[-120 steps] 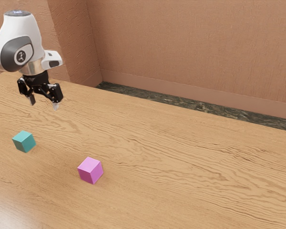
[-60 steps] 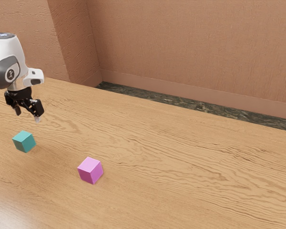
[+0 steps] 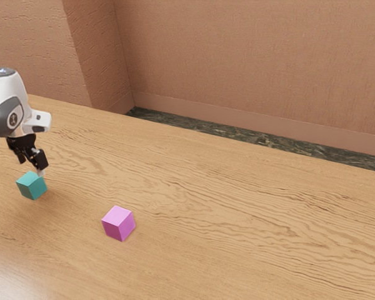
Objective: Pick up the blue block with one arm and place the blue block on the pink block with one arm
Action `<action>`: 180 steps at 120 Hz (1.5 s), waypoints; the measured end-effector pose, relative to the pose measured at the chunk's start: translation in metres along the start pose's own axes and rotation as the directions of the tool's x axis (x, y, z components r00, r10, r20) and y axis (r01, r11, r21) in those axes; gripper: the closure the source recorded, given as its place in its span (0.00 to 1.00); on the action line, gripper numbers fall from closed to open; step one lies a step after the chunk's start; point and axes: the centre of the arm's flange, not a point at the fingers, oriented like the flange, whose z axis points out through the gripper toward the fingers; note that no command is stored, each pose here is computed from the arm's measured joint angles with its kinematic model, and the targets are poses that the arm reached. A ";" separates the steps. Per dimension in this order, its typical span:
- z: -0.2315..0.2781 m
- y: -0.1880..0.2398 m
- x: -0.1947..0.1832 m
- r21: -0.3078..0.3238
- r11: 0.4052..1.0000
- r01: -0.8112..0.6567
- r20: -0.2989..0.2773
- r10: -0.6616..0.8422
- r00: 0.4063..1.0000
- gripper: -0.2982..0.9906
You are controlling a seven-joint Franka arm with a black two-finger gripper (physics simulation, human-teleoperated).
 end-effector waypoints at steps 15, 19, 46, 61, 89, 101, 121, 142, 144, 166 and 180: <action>0.017 -0.021 0.001 -0.003 1.000 -0.010 0.003 0.010 1.000 0.23; 0.018 -0.026 0.002 -0.004 1.000 -0.011 0.000 0.011 1.000 0.23; 0.031 -0.037 0.010 -0.045 0.999 -0.023 -0.031 0.022 0.999 0.23; 0.043 -0.055 0.009 -0.052 0.998 -0.022 -0.030 0.020 0.999 0.23; 0.058 -0.067 0.004 -0.063 0.997 -0.045 -0.016 0.044 0.999 0.23; 0.061 -0.073 -0.002 -0.066 0.997 -0.047 -0.011 0.046 0.999 0.23; 0.071 -0.078 0.002 -0.072 0.995 -0.066 -0.003 0.066 0.998 0.23; 0.074 -0.076 0.004 -0.080 0.993 -0.083 0.001 0.083 0.997 0.23; 0.074 -0.076 0.004 -0.080 0.993 -0.084 0.001 0.084 0.996 0.23; 0.076 -0.073 0.005 -0.087 0.991 -0.098 0.003 0.099 0.995 0.23; 0.078 -0.074 0.003 -0.092 0.991 -0.100 0.007 0.101 0.995 0.23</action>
